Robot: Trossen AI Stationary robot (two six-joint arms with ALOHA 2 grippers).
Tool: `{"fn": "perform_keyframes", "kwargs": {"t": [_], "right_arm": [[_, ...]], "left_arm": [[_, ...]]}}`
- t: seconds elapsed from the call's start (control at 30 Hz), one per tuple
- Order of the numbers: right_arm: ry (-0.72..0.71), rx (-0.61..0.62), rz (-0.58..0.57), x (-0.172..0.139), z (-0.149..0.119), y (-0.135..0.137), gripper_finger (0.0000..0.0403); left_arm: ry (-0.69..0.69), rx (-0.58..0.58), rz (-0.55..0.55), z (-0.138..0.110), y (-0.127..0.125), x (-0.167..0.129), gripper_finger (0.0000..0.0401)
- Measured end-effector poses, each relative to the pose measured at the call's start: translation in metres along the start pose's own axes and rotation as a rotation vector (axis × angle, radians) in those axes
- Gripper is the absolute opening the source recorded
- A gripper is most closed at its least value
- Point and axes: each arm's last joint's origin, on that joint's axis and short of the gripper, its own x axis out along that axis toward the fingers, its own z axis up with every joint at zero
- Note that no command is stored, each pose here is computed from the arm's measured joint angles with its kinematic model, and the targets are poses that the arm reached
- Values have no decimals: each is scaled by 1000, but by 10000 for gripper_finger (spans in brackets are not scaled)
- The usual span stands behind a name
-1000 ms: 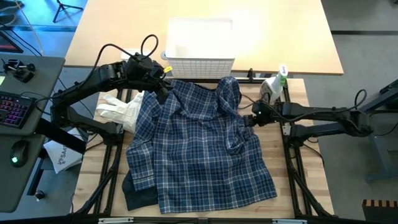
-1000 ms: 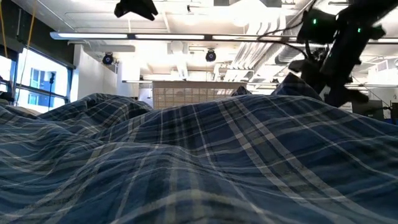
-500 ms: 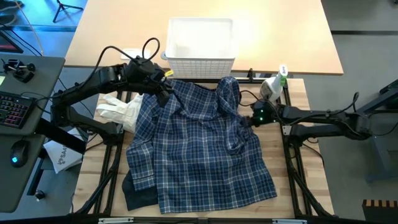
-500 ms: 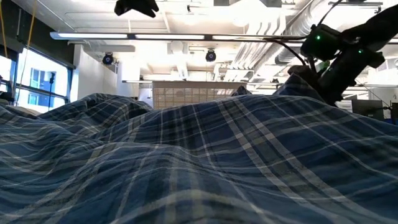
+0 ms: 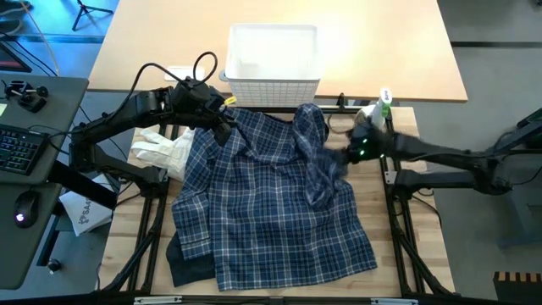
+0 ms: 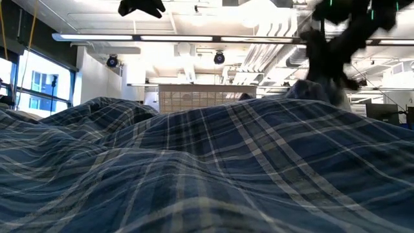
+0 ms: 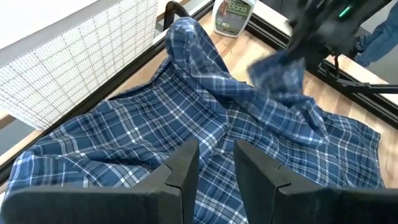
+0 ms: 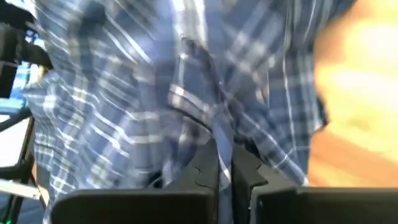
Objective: Fold laundry
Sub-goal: Fold the blue plaid flannel shirt
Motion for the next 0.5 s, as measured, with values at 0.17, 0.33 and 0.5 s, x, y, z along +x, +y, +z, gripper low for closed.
{"fn": "perform_keyframes", "kwargs": {"t": [0.17, 0.33, 0.5], "right_arm": [[-162, -58, -59, -99, 32, 53, 3], [-462, -137, 73, -206, 51, 94, 2], [-802, -268, 335, -298, 66, 117, 1]], "left_arm": [[-26, 23, -50, 2, -8, 1, 90], [-111, 102, -101, 10, -26, 14, 90], [-57, 115, -72, 12, -31, 51, 90]]}}
